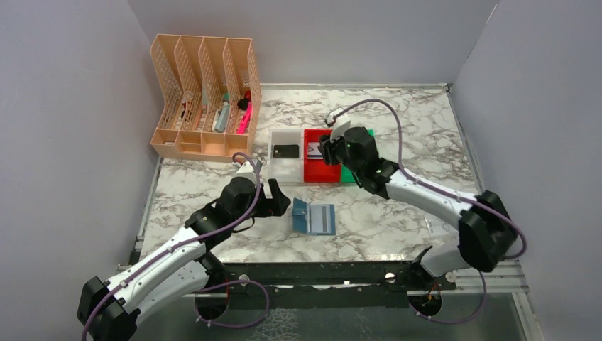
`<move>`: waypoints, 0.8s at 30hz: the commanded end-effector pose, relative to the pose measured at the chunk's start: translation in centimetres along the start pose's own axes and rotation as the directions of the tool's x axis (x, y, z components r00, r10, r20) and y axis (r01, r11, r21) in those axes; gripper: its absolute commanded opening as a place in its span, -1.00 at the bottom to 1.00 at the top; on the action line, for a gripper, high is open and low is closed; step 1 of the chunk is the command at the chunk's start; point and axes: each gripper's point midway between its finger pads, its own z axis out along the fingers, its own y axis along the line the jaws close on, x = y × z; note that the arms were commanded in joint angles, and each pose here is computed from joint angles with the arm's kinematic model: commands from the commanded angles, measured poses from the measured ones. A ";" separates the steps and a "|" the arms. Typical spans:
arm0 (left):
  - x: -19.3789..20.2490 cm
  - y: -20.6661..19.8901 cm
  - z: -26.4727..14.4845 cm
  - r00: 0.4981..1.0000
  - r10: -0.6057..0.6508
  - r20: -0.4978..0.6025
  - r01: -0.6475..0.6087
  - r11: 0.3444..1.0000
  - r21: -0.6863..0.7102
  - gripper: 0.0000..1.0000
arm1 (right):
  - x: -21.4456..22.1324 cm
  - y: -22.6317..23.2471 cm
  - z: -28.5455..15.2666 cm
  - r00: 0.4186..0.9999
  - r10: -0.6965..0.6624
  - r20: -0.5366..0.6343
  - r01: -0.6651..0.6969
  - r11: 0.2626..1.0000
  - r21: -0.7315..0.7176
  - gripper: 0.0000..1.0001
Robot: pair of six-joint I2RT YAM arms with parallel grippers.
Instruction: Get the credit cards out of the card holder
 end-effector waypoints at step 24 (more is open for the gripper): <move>3.6 -8.1 4.5 0.953 0.087 -0.292 0.019 0.939 0.343 0.23 | 12.1 10.2 -11.3 0.522 0.706 -0.478 -0.824 0.562 -0.071 -0.20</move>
